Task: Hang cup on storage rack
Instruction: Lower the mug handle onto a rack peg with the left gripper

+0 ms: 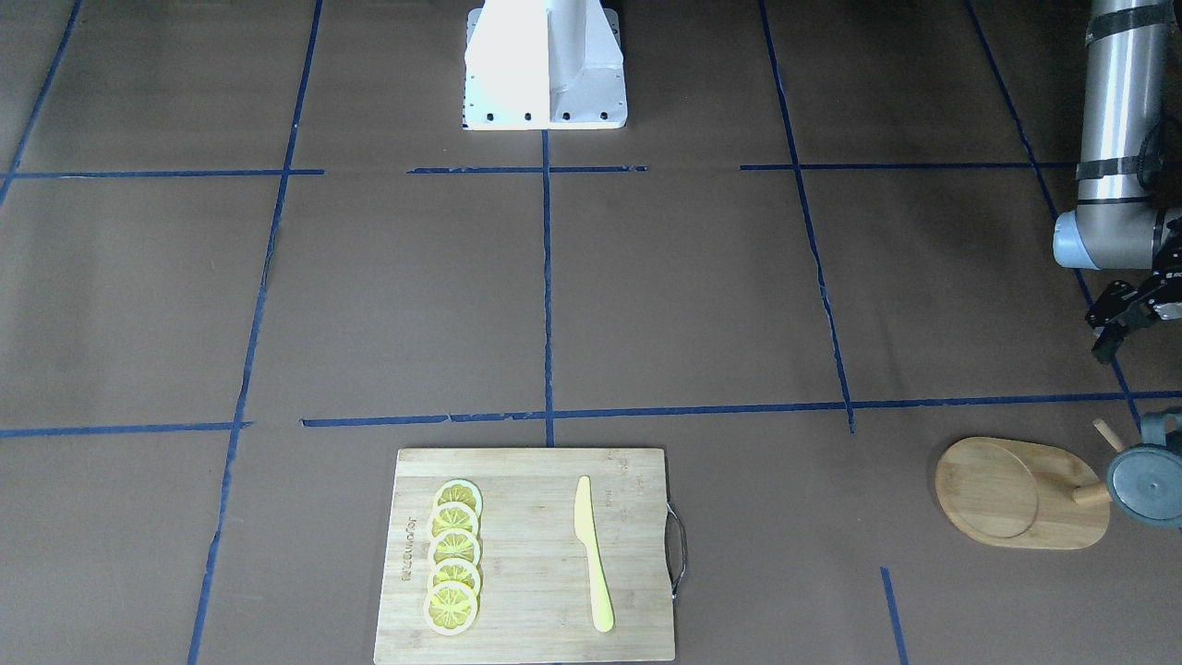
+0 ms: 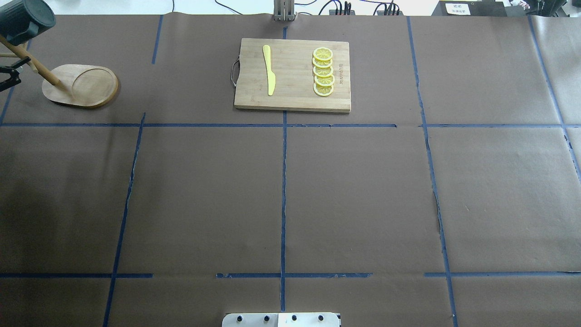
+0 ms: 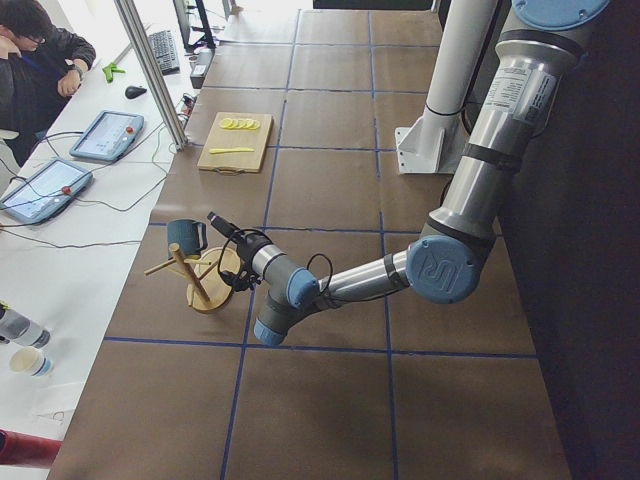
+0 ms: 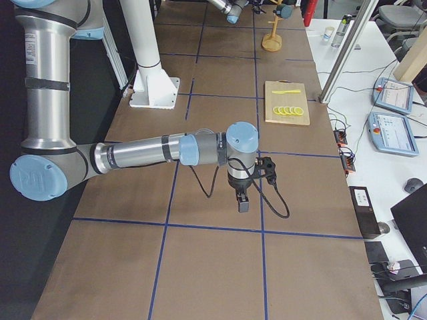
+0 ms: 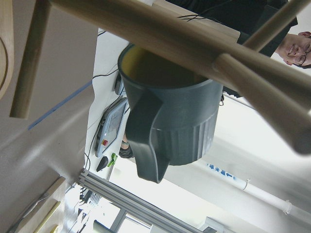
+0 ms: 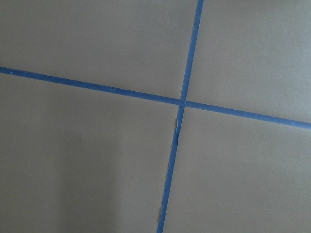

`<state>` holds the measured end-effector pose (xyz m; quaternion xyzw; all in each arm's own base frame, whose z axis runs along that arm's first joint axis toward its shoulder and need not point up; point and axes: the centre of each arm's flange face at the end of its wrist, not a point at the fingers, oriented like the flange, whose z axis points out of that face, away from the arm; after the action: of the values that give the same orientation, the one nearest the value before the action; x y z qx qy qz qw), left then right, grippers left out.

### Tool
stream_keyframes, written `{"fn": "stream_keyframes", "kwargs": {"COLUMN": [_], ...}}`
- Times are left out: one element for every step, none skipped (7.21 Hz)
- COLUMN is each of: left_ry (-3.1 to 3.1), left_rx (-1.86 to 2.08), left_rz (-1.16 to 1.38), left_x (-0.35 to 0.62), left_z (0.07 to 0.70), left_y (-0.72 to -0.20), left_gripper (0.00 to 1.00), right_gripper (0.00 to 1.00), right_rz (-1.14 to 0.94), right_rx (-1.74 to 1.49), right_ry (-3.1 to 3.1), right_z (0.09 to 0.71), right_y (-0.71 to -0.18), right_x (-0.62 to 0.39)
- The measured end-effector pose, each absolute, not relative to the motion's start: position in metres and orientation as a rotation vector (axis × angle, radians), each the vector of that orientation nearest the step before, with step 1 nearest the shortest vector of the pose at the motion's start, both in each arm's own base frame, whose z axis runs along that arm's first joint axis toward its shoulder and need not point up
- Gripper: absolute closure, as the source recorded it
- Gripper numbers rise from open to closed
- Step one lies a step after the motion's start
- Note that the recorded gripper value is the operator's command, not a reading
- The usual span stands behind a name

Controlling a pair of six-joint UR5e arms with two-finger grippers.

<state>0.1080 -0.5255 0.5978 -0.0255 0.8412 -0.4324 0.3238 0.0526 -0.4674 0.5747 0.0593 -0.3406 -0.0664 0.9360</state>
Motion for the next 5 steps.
{"fn": "stream_keyframes", "kwargs": {"left_ry": [2.177,2.146,2.094,1.998,1.880], "left_rx": [-0.036,-0.020,0.009,0.079,0.163], "left_rz": [-1.032,-0.950,-0.849,-0.709,-0.557], "left_x": [0.103,0.093,0.081,0.066,0.045], "left_z": [0.592,0.585,0.575,0.564,0.559], "left_y": [-0.517,-0.513,-0.512,-0.512,-0.512], "left_gripper": [0.00,0.00,0.00,0.00,0.00], "right_gripper": [0.00,0.00,0.00,0.00,0.00], "right_rz": [-0.135,-0.134,-0.133,-0.132,-0.131], "right_rx": [0.119,0.117,0.114,0.111,0.108], "right_ry": [-0.697,-0.697,-0.697,-0.698,-0.698], "right_z": [0.576,0.577,0.578,0.579,0.581], "right_y": [-0.467,-0.467,-0.467,-0.467,-0.467], "right_x": [0.053,0.053,0.053,0.053,0.053]}}
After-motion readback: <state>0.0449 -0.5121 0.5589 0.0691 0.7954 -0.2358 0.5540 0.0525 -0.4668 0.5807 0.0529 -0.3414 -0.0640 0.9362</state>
